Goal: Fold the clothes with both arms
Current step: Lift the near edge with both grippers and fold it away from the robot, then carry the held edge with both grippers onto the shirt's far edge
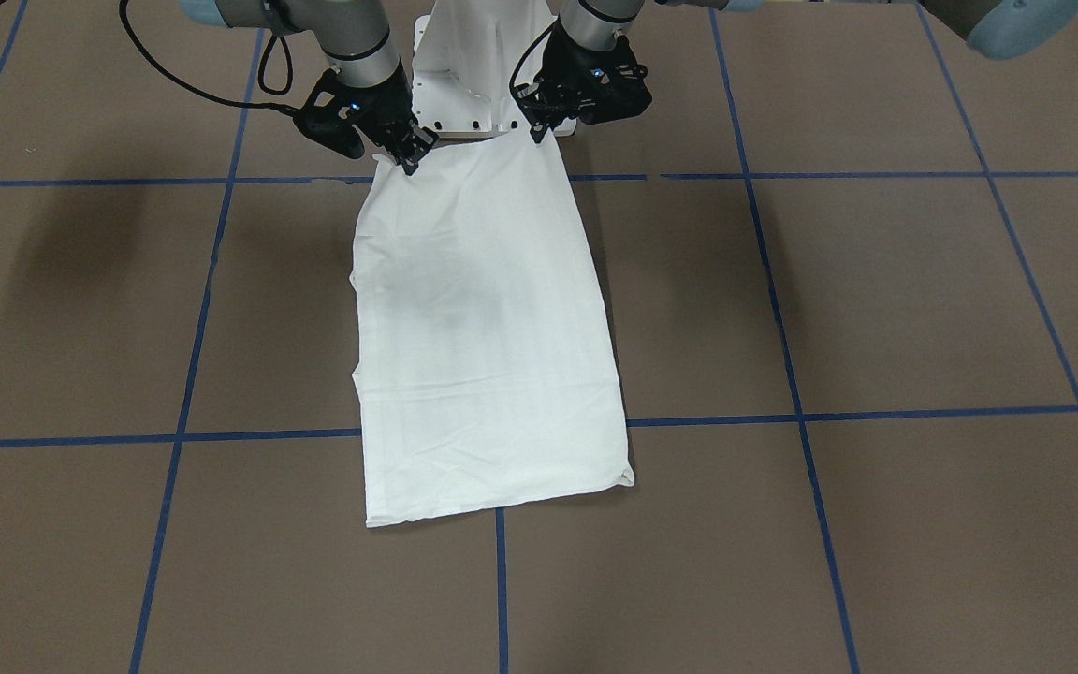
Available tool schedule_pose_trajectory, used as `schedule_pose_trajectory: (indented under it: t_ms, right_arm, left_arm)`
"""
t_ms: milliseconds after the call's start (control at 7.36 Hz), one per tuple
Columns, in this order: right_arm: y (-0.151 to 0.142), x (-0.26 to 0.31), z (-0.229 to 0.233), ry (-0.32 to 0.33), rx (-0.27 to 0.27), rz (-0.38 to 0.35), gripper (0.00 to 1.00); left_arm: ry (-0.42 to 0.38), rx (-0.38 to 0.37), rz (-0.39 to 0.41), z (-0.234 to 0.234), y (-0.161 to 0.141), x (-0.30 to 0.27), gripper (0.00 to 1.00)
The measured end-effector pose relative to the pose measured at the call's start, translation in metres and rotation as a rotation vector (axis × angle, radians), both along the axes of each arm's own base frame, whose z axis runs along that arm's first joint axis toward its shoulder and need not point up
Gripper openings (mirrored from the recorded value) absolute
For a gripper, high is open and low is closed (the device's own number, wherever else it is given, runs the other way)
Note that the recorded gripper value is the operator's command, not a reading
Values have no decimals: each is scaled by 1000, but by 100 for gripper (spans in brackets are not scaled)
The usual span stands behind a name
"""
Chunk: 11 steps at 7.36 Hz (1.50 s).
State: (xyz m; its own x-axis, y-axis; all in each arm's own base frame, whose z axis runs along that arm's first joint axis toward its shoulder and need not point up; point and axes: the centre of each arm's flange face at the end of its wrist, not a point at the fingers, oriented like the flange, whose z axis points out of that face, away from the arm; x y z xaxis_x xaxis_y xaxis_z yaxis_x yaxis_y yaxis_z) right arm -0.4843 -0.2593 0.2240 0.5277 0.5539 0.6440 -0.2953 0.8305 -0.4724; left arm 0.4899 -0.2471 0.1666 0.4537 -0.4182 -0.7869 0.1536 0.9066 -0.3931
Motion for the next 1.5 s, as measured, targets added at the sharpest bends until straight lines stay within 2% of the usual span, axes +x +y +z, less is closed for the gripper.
schedule_pose_trajectory:
  t_ms: [136, 408, 680, 816, 1088, 1359, 1495]
  right_arm:
    - [12, 13, -10, -28, -13, -34, 0]
    - [24, 27, -20, -31, -22, -58, 0]
    - [7, 33, -23, -28, 12, -36, 0]
    - [-9, 36, -26, -30, 56, -26, 0]
    - [-52, 43, -41, -39, 145, 8, 0]
    - [-94, 52, -58, -36, 261, 32, 0]
    - [-120, 48, -66, -22, 288, 55, 0]
  left_arm:
    - [-10, -16, 22, -6, 15, -9, 0]
    - [-38, -30, 35, -10, 26, -23, 0]
    - [-50, -25, 18, -9, 16, -27, 0]
    - [-49, -15, -11, -9, -4, -35, 0]
    - [-42, 21, -68, -9, -64, -67, 0]
    - [-52, 51, -126, -10, -123, -87, 0]
    - [-55, 67, -149, -13, -146, -95, 0]
